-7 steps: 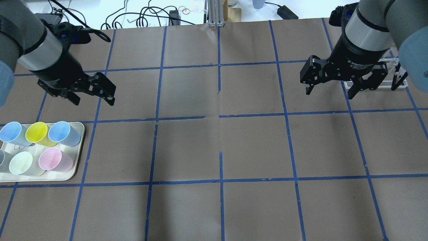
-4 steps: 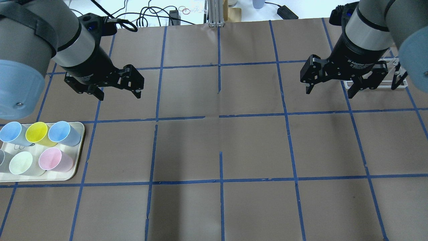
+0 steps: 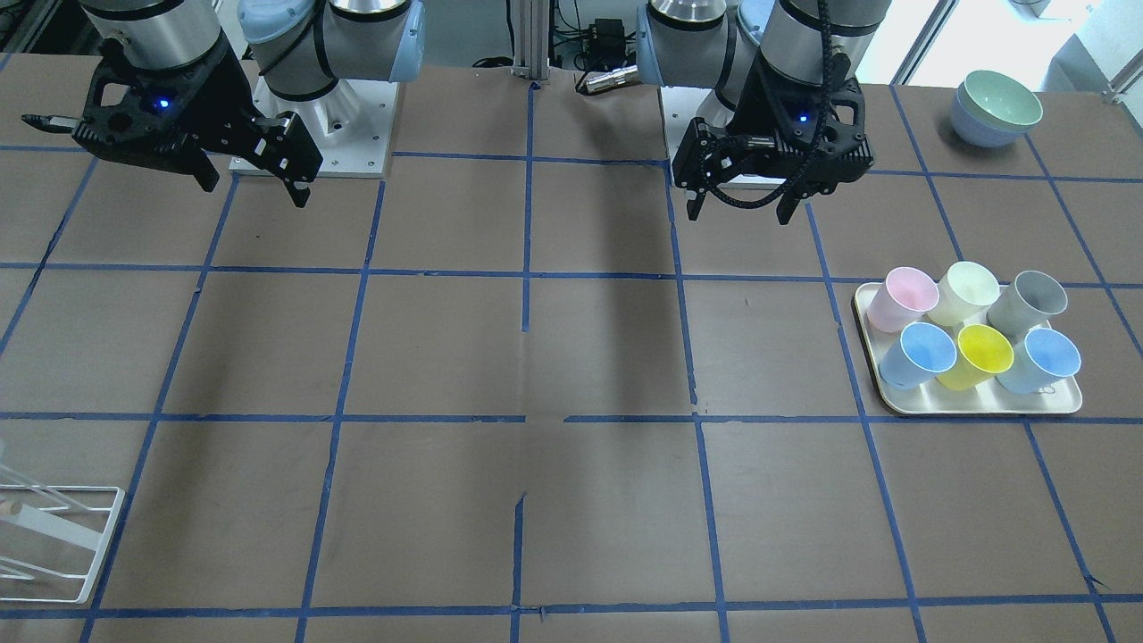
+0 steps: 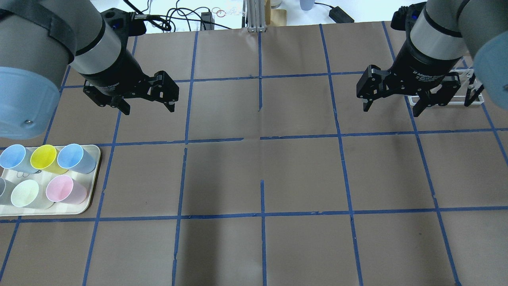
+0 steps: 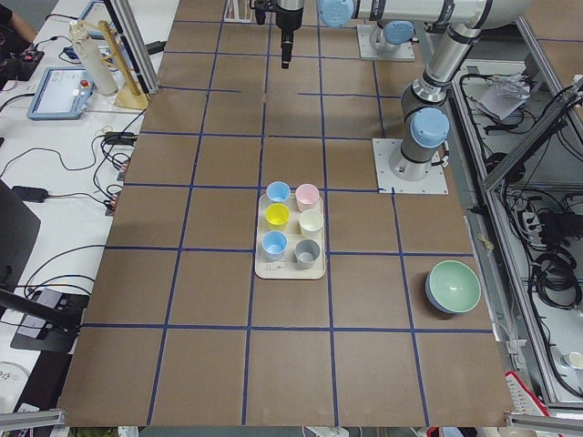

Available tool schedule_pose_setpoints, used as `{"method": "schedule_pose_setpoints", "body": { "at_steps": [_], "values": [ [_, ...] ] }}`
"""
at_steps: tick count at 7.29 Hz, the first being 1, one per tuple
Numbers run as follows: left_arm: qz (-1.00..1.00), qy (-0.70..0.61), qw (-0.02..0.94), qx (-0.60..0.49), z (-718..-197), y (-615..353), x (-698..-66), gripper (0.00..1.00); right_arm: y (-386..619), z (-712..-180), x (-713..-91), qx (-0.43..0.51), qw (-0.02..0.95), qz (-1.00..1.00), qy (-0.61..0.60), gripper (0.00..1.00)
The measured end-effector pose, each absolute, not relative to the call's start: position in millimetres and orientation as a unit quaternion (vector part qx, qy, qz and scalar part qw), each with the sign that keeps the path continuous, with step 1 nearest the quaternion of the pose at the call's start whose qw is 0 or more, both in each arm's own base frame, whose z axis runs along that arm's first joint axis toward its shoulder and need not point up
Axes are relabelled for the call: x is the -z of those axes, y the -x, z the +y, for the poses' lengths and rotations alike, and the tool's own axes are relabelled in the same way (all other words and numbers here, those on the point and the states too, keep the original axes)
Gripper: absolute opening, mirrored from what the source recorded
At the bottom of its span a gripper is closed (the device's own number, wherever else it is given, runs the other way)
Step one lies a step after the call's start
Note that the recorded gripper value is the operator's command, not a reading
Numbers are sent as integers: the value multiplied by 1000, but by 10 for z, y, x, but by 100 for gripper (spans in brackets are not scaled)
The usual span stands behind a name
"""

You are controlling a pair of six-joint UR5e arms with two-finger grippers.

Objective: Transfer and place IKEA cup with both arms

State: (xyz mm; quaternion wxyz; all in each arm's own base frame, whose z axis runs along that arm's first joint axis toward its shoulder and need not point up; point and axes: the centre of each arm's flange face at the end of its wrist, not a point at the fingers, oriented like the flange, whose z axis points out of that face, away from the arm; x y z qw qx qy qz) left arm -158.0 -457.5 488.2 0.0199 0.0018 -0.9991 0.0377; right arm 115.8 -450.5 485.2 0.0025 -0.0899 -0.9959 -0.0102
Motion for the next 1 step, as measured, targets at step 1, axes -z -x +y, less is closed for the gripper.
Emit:
{"method": "schedule_pose_setpoints", "body": {
  "at_steps": [1],
  "values": [
    [-999, -3, 20, -39, -4590, 1579, -4906, 100, -1156, -4502, -4849, 12, 3, -996, 90, 100]
  ]
}}
